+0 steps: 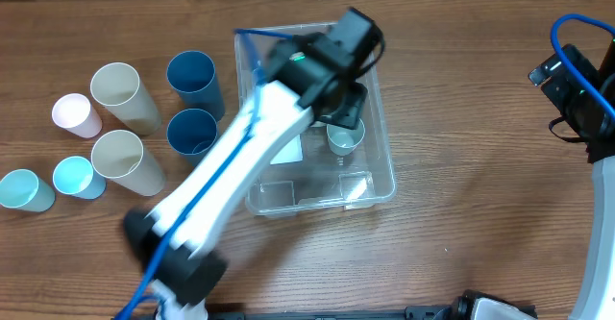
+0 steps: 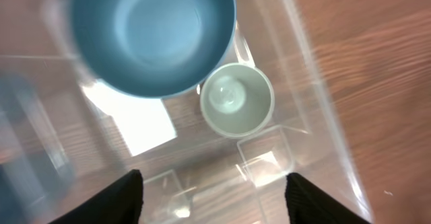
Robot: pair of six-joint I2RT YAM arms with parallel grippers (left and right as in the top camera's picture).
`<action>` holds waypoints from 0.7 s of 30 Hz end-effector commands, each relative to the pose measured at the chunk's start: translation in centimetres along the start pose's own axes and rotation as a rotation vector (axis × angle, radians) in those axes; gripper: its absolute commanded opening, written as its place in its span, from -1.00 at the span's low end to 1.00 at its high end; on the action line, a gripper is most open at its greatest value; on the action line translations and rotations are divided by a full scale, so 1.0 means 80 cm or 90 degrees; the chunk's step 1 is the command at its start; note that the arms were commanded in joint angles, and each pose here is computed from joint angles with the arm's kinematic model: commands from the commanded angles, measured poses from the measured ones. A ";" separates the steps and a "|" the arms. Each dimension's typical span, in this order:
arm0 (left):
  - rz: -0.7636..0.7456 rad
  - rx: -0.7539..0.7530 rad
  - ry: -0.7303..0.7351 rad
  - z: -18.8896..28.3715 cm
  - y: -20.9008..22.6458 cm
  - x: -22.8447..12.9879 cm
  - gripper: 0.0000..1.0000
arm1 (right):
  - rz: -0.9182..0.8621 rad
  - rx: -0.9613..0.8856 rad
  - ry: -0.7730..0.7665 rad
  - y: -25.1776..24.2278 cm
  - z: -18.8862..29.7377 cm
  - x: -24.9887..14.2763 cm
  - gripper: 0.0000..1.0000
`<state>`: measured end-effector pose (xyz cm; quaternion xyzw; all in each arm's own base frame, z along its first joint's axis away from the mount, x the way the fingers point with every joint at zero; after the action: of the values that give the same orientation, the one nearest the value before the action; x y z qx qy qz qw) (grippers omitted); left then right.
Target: Pack container
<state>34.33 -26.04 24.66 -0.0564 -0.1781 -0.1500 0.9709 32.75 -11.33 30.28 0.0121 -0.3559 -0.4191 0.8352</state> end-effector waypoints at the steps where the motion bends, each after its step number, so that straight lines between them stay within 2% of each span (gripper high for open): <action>1: 0.051 0.079 -0.128 0.116 0.070 0.001 0.43 | -0.004 0.001 -0.013 0.001 0.005 0.006 1.00; 6: 0.232 0.244 -0.151 0.206 0.219 -0.060 0.48 | -0.004 0.001 -0.013 0.001 0.005 0.006 1.00; 8: 0.335 0.301 -0.147 0.234 0.281 -0.094 0.50 | -0.004 0.001 -0.013 0.001 0.005 0.006 1.00; 9: 0.429 0.318 -0.153 0.249 0.317 -0.115 0.54 | -0.004 0.001 -0.013 0.001 0.005 0.006 1.00; 12: 0.589 0.345 -0.167 0.268 0.386 -0.151 0.68 | -0.004 0.001 -0.013 0.001 0.005 0.006 1.00; 13: 0.654 0.339 -0.167 0.266 0.416 -0.165 0.68 | -0.004 0.001 -0.013 0.001 0.005 0.006 1.00; 15: 0.717 0.334 -0.153 0.255 0.455 -0.178 0.67 | -0.004 0.001 -0.013 0.001 0.005 0.006 1.00; 19: 0.786 0.325 -0.079 0.191 0.537 -0.186 0.60 | -0.004 0.001 -0.013 0.001 0.005 0.006 1.00; 21: 0.767 0.293 -0.045 0.147 0.566 -0.178 0.53 | -0.004 0.001 -0.013 0.001 0.005 0.006 1.00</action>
<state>28.88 21.09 32.82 0.0942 -0.2247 0.4799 0.8428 32.75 -11.33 30.28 0.0121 -0.3559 -0.4191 0.8352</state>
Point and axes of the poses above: each gripper's point midway between its finger pads, its own z axis back along the fingers, its own y axis along the line the jaws close on, x = y × z, the point moved 2 cm from there along z, back along the fingers, and after that the axes turned 2 degrees about -z, right-handed, at the moved point
